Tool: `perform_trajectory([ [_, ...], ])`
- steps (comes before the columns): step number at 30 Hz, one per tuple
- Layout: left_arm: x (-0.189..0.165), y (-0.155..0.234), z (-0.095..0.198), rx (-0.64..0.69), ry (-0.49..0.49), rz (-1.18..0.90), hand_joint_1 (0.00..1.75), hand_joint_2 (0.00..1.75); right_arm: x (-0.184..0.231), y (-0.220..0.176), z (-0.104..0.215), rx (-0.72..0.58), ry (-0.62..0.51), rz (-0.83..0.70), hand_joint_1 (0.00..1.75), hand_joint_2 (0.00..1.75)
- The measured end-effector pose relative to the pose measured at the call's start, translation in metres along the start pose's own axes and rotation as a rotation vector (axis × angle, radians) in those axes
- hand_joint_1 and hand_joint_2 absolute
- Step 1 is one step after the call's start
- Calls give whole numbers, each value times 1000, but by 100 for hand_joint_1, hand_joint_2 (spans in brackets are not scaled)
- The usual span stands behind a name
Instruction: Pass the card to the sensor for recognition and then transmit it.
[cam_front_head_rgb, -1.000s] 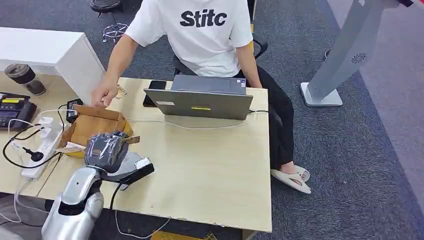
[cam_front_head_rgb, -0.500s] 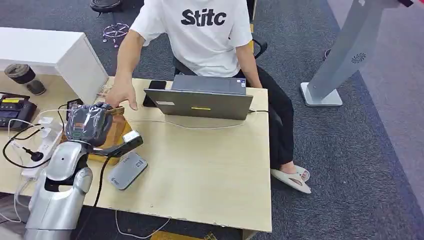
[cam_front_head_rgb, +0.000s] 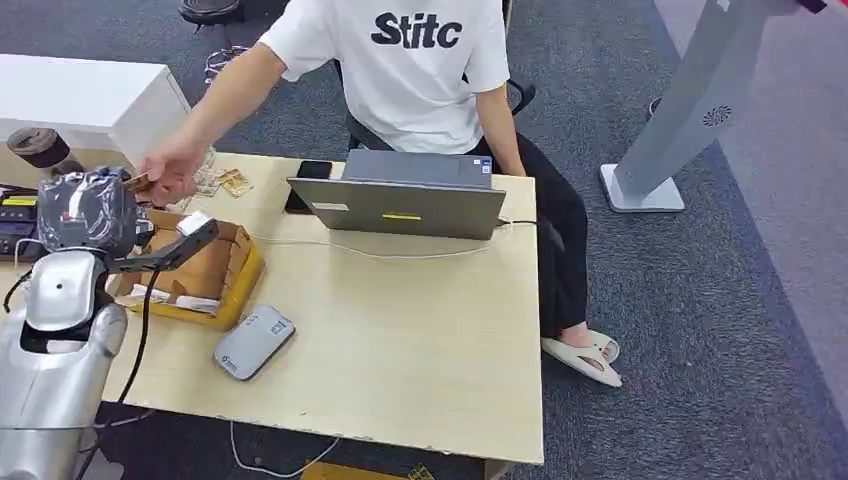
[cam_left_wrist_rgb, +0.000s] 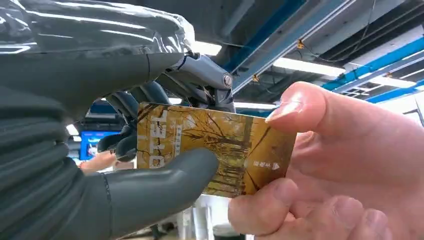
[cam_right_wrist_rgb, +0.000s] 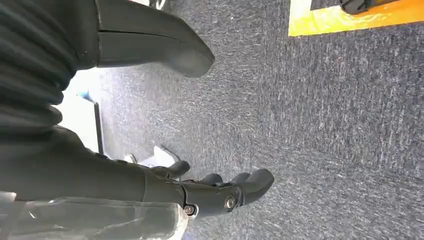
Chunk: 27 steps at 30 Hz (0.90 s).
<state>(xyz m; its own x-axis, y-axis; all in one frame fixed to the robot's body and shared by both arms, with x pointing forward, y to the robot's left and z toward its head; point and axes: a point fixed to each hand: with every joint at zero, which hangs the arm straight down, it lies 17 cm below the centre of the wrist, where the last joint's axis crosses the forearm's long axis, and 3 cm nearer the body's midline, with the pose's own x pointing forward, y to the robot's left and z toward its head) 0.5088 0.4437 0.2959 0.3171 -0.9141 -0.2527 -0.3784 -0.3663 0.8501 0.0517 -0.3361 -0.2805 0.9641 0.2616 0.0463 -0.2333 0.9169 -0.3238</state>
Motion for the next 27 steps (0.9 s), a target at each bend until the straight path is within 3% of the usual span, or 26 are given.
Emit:
perform_trajectory([
  [2, -8, 1, -2, 5, 19, -11, 173, 175, 0, 0, 0, 0, -1, 2, 0, 175],
  [3, -11, 1, -3, 10, 28, -15, 0, 175, 0, 0, 0, 0, 0, 3, 0, 175],
  [10, -44, 20, 1, 118, 128, 0, 0, 175, 0, -1, 0, -3, -3, 22, 0, 175],
  [19, -64, 24, 3, 126, 173, 21, 0, 175, 0, -2, 0, -13, -1, 22, 0, 175],
  [27, -42, 34, 5, 158, 82, 112, 0, 175, 1, -2, 0, -12, 0, 18, 0, 175],
])
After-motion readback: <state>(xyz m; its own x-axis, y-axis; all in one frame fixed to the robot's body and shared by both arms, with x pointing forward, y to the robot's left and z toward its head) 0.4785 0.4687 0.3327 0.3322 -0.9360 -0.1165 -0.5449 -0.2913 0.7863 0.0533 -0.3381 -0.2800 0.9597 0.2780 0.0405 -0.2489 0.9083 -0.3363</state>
